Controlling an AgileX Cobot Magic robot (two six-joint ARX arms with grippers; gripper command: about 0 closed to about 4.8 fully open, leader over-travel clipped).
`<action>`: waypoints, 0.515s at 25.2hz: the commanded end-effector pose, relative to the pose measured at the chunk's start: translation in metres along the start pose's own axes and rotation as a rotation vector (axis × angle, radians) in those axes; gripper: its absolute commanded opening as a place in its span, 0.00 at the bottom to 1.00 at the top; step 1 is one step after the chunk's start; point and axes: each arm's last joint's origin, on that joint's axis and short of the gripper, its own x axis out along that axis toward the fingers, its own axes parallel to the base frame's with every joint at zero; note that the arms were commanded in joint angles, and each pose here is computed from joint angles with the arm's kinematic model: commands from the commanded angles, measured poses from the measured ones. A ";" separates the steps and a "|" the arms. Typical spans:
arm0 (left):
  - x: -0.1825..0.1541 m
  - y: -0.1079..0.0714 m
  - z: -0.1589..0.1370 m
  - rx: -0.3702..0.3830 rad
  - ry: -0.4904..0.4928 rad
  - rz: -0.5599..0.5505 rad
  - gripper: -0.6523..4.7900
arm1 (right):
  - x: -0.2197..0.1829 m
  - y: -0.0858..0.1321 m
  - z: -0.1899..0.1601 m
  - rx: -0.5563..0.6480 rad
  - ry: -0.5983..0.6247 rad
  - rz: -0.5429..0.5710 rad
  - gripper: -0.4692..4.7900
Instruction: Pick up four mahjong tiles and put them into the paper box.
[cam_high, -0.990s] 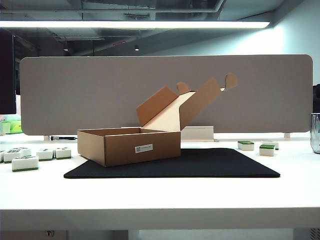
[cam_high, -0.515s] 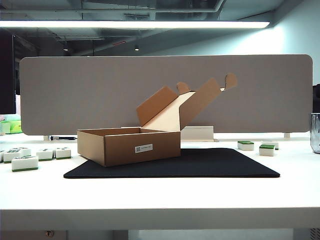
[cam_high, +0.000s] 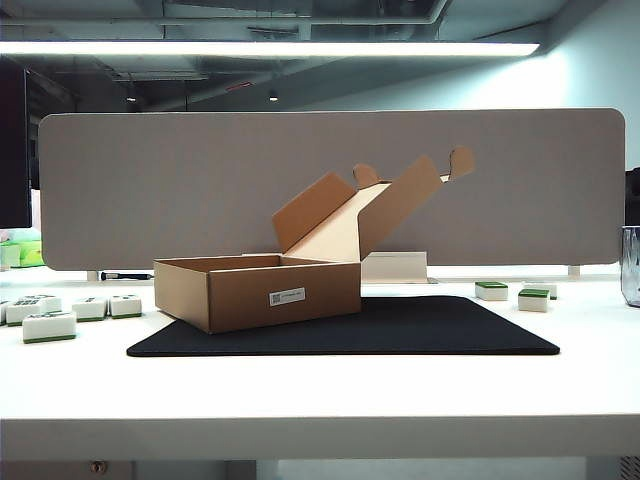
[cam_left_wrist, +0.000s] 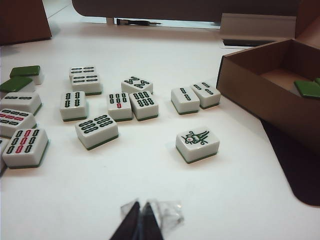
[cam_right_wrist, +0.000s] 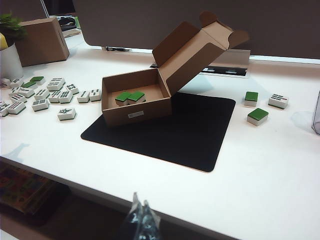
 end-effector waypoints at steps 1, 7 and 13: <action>0.000 0.000 -0.001 0.004 0.011 -0.011 0.11 | -0.003 0.001 0.000 -0.017 -0.028 0.001 0.09; 0.000 0.000 -0.001 0.004 0.011 -0.011 0.11 | -0.002 0.001 0.001 -0.057 -0.042 -0.017 0.09; 0.000 0.000 -0.001 0.004 0.011 -0.011 0.11 | 0.029 -0.015 0.005 -0.006 -0.127 -0.067 0.09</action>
